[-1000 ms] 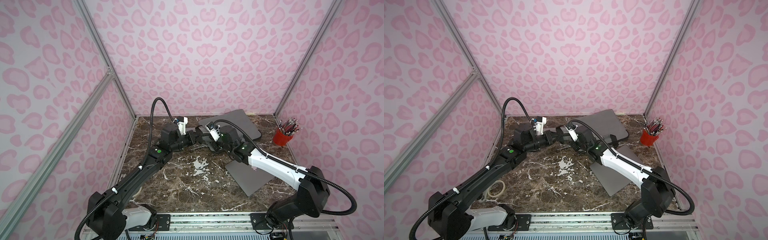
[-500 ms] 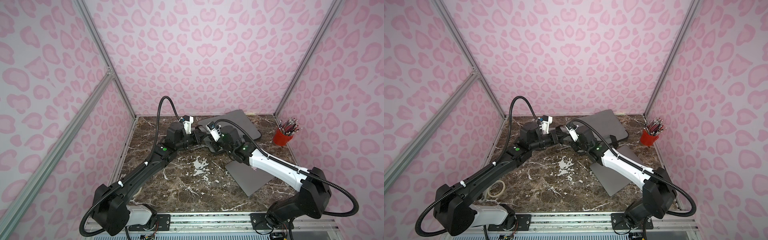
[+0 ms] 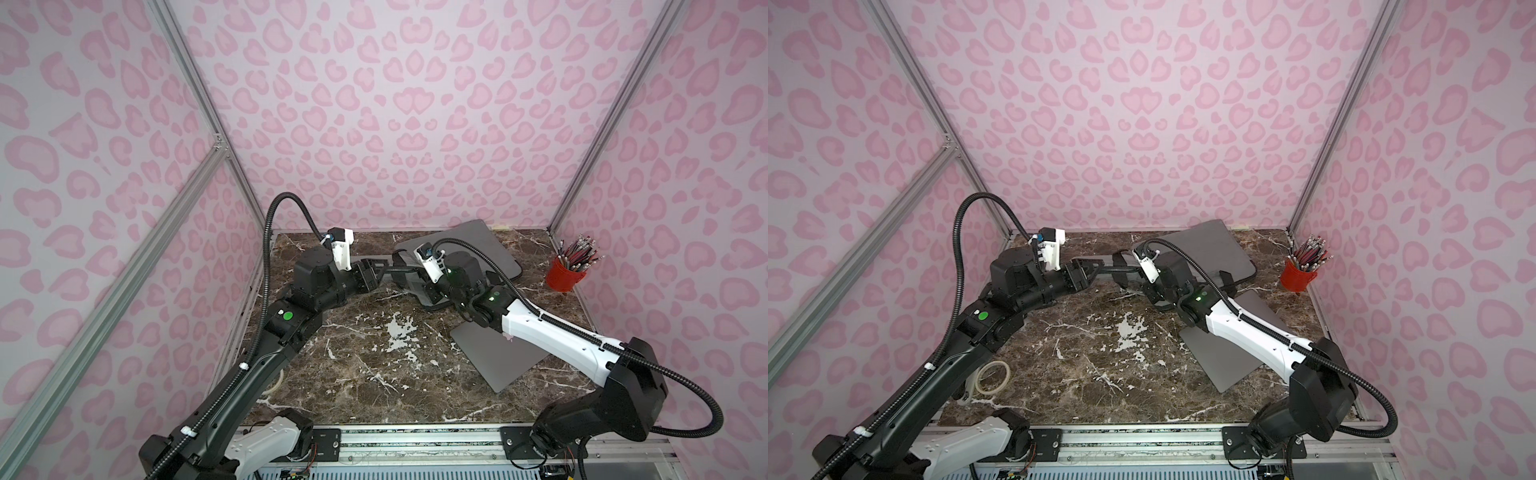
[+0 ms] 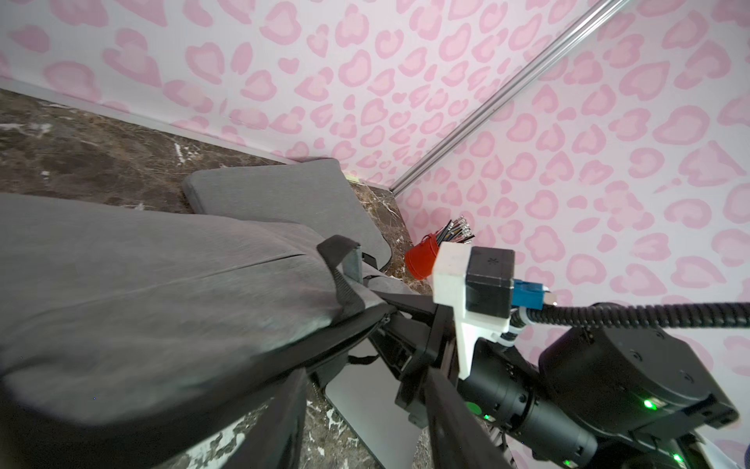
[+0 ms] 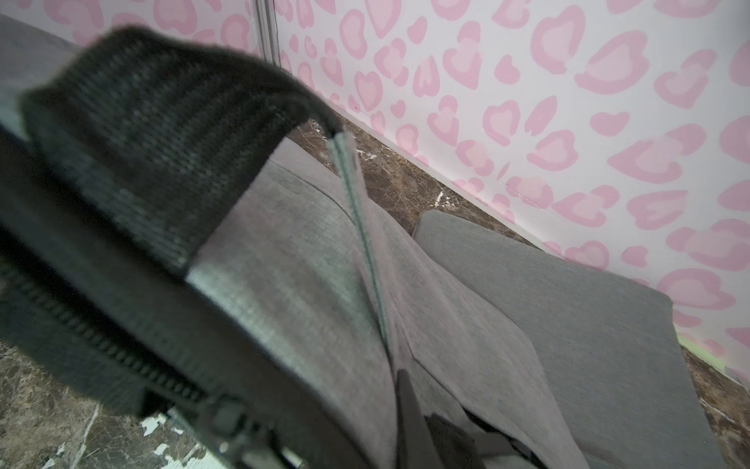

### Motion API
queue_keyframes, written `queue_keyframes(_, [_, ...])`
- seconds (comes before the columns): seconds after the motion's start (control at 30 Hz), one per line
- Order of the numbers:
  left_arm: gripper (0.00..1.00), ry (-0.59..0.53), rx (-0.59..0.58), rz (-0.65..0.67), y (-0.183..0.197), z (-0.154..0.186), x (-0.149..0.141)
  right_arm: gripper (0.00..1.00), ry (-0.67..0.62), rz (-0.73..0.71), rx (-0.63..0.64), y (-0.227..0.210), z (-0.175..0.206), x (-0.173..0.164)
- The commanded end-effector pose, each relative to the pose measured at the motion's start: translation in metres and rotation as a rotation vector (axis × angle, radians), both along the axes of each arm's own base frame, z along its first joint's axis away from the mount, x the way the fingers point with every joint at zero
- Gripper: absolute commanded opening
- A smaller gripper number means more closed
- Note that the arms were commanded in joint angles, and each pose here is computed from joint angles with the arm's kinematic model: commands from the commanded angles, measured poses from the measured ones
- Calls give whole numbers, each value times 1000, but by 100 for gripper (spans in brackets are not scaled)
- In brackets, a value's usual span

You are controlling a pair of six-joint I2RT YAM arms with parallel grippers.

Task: Open the zippered laptop bag and take out the laptop
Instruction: Unzip the zipper on the zippered laptop bag.

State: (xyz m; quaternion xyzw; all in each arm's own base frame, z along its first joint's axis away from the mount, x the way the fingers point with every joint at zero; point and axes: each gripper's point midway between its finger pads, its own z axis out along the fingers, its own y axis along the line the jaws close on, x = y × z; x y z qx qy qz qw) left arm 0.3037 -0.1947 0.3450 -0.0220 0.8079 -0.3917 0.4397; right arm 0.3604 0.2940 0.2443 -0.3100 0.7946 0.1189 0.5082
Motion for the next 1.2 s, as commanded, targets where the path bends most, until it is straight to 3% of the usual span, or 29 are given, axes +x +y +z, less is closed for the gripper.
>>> queue_keyframes(0.0, [51,74,78,132,38,-16,-5,0,-105,-3,160,11,43,8])
queue_keyframes(0.17, [58,116,89,253,81,-19,-14,0,-112,3,153,10,44,8])
queue_keyframes(0.3, [74,190,115,249,89,-29,-15,0,-116,12,147,10,44,6])
queue_keyframes(0.4, [85,220,49,187,77,-33,-9,0,-114,17,138,10,41,5])
queue_keyframes(0.57, [93,278,-125,147,59,-42,5,0,-111,29,129,11,35,4])
queue_keyframes(0.77, [93,296,-287,161,50,-48,22,0,-97,40,120,12,27,3])
queue_keyframes(0.87, [92,297,-299,183,52,-48,24,0,-96,41,120,12,26,2])
queue_keyframes(1.17, [73,321,-315,190,51,-58,31,0,-95,82,129,16,23,-4])
